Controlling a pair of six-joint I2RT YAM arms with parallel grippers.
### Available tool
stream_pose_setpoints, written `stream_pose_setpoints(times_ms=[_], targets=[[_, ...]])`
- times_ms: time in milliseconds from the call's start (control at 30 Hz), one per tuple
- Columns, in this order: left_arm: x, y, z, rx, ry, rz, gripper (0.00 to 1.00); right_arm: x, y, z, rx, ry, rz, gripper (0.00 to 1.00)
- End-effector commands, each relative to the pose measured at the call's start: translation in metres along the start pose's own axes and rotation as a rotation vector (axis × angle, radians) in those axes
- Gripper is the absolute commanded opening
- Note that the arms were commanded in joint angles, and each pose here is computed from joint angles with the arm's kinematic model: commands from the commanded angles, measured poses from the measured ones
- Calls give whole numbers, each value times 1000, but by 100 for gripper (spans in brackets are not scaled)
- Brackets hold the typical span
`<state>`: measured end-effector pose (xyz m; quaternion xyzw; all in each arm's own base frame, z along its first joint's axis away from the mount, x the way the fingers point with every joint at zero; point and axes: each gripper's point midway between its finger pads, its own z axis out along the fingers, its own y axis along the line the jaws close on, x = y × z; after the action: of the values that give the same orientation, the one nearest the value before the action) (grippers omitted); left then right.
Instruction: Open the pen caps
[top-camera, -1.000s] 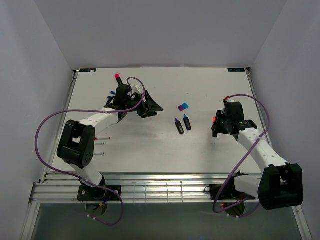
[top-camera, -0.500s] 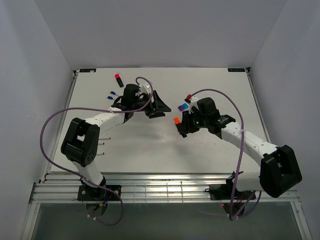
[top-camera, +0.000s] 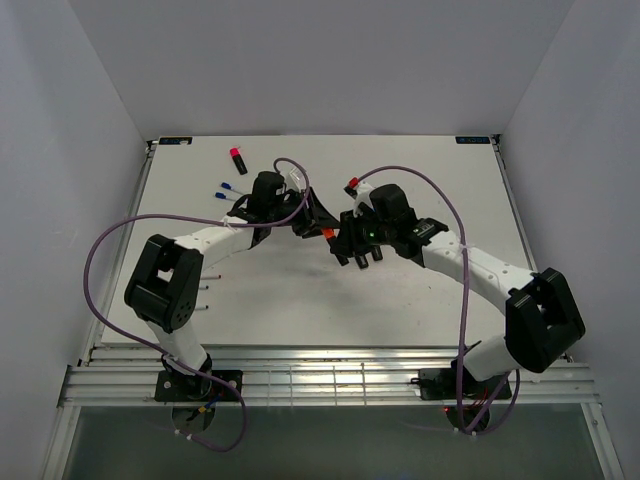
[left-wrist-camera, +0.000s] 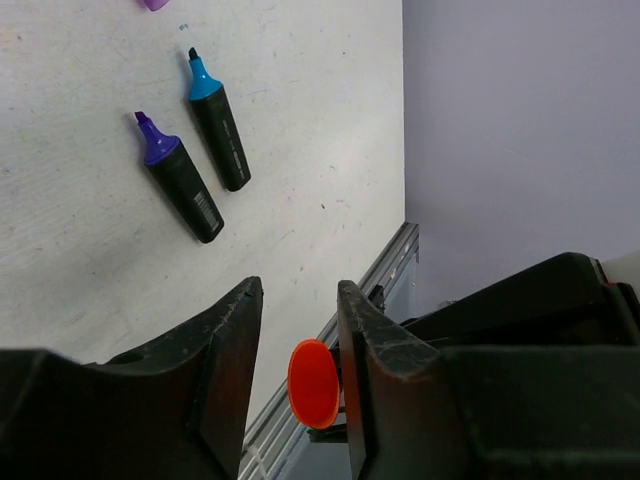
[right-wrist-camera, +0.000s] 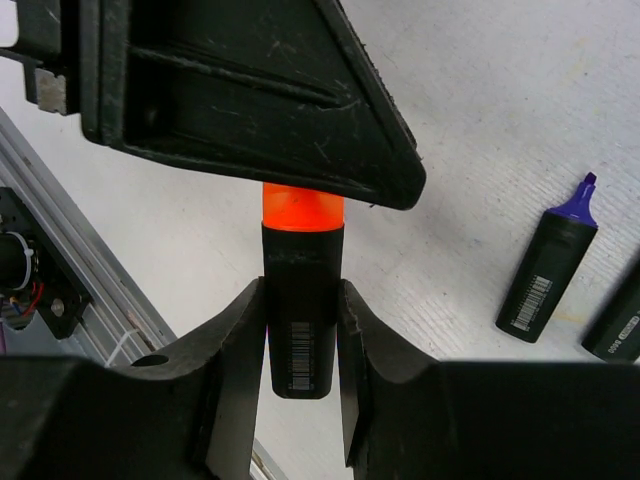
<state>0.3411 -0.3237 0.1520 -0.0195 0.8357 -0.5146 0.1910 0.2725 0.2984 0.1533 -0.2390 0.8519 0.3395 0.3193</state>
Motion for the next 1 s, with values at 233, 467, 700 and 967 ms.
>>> stream_pose_setpoints(times_ms=[233,467,700,967], targets=[[3,-4,-10,-19,-17,7,18,-29,8,10,7,-89,4,8],[2,-8,-15,-22,-31,10,40,-29,4,19,49,-86,55,8],[3,-4,-16,-43,-41,5,51,-26,-1,24,74,-70,98,8],[0,-6,-15,-40,-47,8,33,-27,2,25,53,-76,101,8]])
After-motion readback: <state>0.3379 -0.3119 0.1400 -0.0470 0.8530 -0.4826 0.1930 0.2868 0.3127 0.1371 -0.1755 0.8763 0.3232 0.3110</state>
